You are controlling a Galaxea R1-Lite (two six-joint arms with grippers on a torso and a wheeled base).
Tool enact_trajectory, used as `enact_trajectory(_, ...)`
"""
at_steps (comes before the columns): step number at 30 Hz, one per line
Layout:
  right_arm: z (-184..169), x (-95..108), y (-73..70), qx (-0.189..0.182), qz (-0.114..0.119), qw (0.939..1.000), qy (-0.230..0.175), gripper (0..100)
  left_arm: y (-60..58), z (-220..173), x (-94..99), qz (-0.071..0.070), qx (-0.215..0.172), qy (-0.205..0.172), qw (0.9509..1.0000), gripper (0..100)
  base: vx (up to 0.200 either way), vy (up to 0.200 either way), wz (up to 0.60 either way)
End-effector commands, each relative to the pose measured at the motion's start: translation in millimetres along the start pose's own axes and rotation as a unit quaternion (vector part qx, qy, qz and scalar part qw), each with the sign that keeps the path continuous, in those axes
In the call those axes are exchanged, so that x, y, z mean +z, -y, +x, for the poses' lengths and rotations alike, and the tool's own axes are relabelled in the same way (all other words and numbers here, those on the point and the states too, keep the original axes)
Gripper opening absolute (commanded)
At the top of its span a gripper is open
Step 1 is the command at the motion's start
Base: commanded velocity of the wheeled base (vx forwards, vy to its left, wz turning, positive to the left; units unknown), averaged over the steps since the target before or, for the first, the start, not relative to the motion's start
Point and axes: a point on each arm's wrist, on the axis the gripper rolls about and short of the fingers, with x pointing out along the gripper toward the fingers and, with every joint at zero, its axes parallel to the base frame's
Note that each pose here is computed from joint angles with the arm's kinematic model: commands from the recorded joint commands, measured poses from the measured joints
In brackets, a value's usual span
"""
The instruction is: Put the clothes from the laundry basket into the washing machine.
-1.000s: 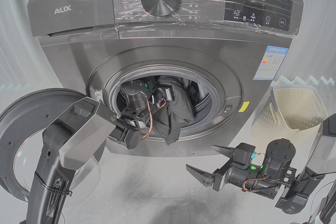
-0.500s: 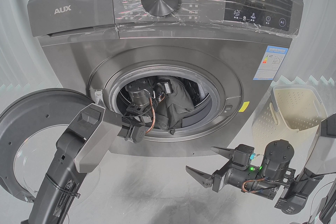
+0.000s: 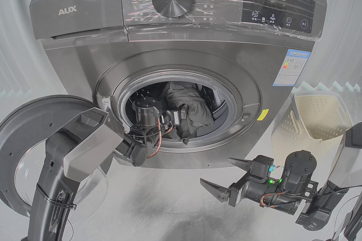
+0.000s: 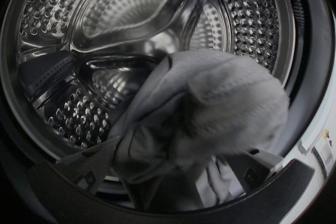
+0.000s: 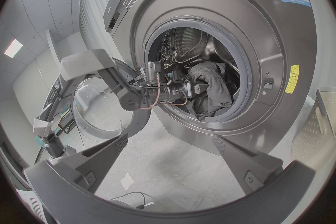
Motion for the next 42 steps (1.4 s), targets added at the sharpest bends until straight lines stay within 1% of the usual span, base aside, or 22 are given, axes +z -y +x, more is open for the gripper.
enact_trajectory(1,0.5,-0.3,-0.1,0.001,0.0,1.0,0.0,100,4.5,-39.4,36.0,0.003,-0.031,-0.046,0.9985,100,0.0,0.0,0.0)
enact_trajectory(4,0.5,-0.3,-0.1,0.001,0.0,1.0,0.0,100,6.9,-49.5,36.4,0.004,-0.047,-0.071,0.9964,100,0.0,0.0,0.0)
enact_trajectory(6,0.5,-0.3,-0.1,0.001,0.0,1.0,0.0,100,11.1,-55.4,32.9,0.005,-0.06,-0.09,0.9941,100,0.0,0.0,0.0)
enact_trajectory(7,0.7,0.0,-0.2,0.001,0.0,1.0,0.0,100,10.7,-56.6,30.2,0.005,-0.063,-0.098,0.9932,100,0.0,0.0,0.0)
enact_trajectory(9,0.7,0.0,-0.2,0.001,0.0,1.0,0.0,100,10.5,-56.8,27.8,0.006,-0.065,-0.103,0.9926,100,0.0,0.0,0.0)
enact_trajectory(12,0.7,0.0,-0.2,0.001,0.0,1.0,0.0,100,13.0,-56.6,18.8,0.008,-0.068,-0.113,0.9912,100,0.0,0.0,0.0)
enact_trajectory(13,0.7,0.0,-0.2,0.001,0.0,1.0,0.0,100,13.7,-55.1,12.0,0.01,-0.068,-0.119,0.9905,100,0.0,0.0,0.0)
enact_trajectory(15,0.7,-0.1,-0.6,0.001,0.0,1.0,0.0,100,14.0,-50.9,4.6,0.01,-0.065,-0.121,0.9905,100,0.0,0.0,0.0)
enact_trajectory(16,0.7,-0.1,-0.6,0.001,0.0,1.0,0.0,100,14.0,-50.9,4.6,0.01,-0.065,-0.121,0.9905,100,0.0,0.0,0.0)
enact_trajectory(17,1.7,-1.2,-0.4,0.001,0.0,1.0,-0.001,100,13.5,-41.2,-5.0,0.009,-0.062,-0.12,0.9908,100,0.0,0.0,0.0)
enact_trajectory(18,1.7,-1.2,-0.4,0.001,0.0,1.0,-0.001,100,13.5,-41.2,-5.0,0.009,-0.062,-0.12,0.9908,100,0.0,0.0,0.0)
enact_trajectory(19,2.4,-1.7,-0.3,0.001,0.001,1.0,-0.002,100,10.4,-35.6,-13.1,0.01,-0.058,-0.123,0.9907,100,0.0,0.0,0.0)
enact_trajectory(22,2.6,-1.3,0.0,0.001,0.001,1.0,-0.001,100,9.5,-31.5,-18.9,0.011,-0.056,-0.128,0.9901,100,0.0,0.0,0.0)
enact_trajectory(26,3.1,-0.8,-0.5,0.001,0.001,1.0,0.0,100,8.1,-27.3,-22.2,0.013,-0.052,-0.126,0.9906,100,0.0,0.0,0.0)
enact_trajectory(27,3.7,-0.3,-0.5,0.002,0.001,1.0,0.002,100,8.2,-24.9,-23.5,0.013,-0.052,-0.125,0.9908,0,0.0,0.0,0.0)
enact_trajectory(30,4.0,0.7,-0.7,0.002,0.001,1.0,0.004,100,8.4,-22.6,-24.4,0.013,-0.051,-0.122,0.9912,0,0.0,0.0,0.0)
enact_trajectory(33,4.9,2.2,-0.9,0.003,0.001,1.0,0.008,100,10.6,-17.3,-19.4,0.008,-0.053,-0.107,0.9929,0,0.0,0.0,0.0)
enact_trajectory(36,5.3,2.1,-0.9,0.003,0.001,1.0,0.008,100,10.4,-3.0,-10.3,-0.001,-0.032,-0.068,0.9972,0,0.0,0.0,0.0)
enact_trajectory(38,5.8,2.7,-1.0,0.003,0.001,1.0,0.009,100,8.5,6.9,-5.1,-0.011,-0.014,-0.043,0.9989,0,0.0,0.0,0.0)
enact_trajectory(41,6.4,3.9,-1.2,0.003,0.001,0.9999,0.012,100,4.8,20.8,2.3,-0.025,0.003,-0.003,0.9997,0,0.0,0.0,0.0)
enact_trajectory(42,6.4,3.9,-1.2,0.003,0.001,0.9999,0.012,100,2.9,24.5,5.4,-0.026,0.009,0.009,0.9996,0,0.0,0.0,0.0)
